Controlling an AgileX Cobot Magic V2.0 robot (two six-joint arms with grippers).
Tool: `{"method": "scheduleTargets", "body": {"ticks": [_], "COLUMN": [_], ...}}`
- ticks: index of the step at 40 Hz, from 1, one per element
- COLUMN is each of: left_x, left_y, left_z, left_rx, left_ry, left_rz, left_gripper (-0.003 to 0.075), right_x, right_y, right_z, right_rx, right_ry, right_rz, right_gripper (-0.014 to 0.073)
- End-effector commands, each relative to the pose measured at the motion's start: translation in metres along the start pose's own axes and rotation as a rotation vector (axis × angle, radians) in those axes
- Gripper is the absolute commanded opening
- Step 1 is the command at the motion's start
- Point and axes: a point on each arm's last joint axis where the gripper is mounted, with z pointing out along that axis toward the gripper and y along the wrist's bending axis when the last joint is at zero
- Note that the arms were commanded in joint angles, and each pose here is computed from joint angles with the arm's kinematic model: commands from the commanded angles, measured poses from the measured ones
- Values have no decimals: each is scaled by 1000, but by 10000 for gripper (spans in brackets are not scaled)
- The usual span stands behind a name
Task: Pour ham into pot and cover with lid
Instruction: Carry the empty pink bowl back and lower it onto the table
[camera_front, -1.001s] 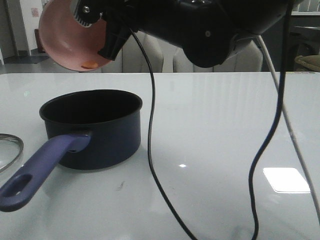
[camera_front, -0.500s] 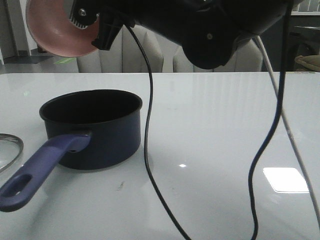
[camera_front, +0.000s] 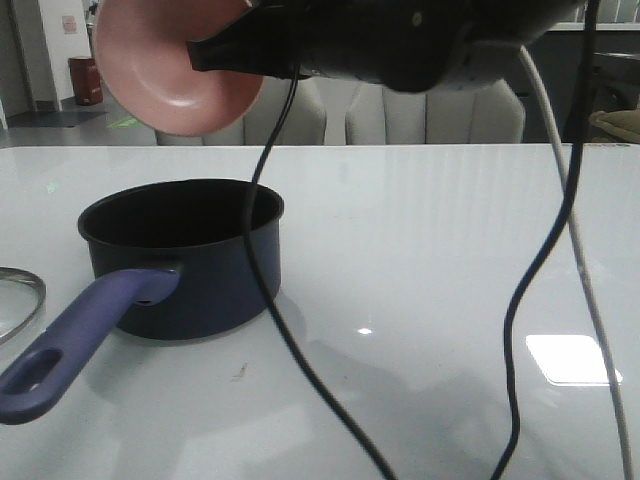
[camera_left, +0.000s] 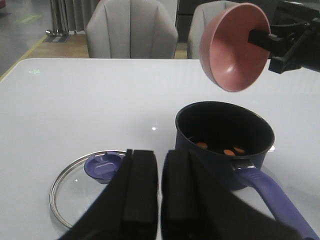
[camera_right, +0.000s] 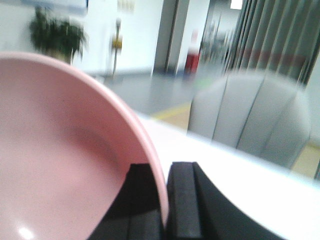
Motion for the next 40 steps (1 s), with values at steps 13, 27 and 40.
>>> {"method": "scheduleTargets", "body": {"ticks": [13, 27, 40], "left_x": [-14, -14, -14], "left_y": [-2, -2, -2], "left_z": [-7, -7, -7], "left_rx": [22, 22, 22], "left_ry": [-117, -117, -119], "left_rz": [-3, -3, -3], "left_gripper": [113, 113, 113], "right_x": [-93, -67, -21], "right_y": [-43, -143, -197], "right_z": [-64, -108, -124], "right_rx": [1, 211, 328], "right_ry": [356, 700, 904], "right_rz": [133, 305, 430], "right_gripper": [139, 139, 139]}}
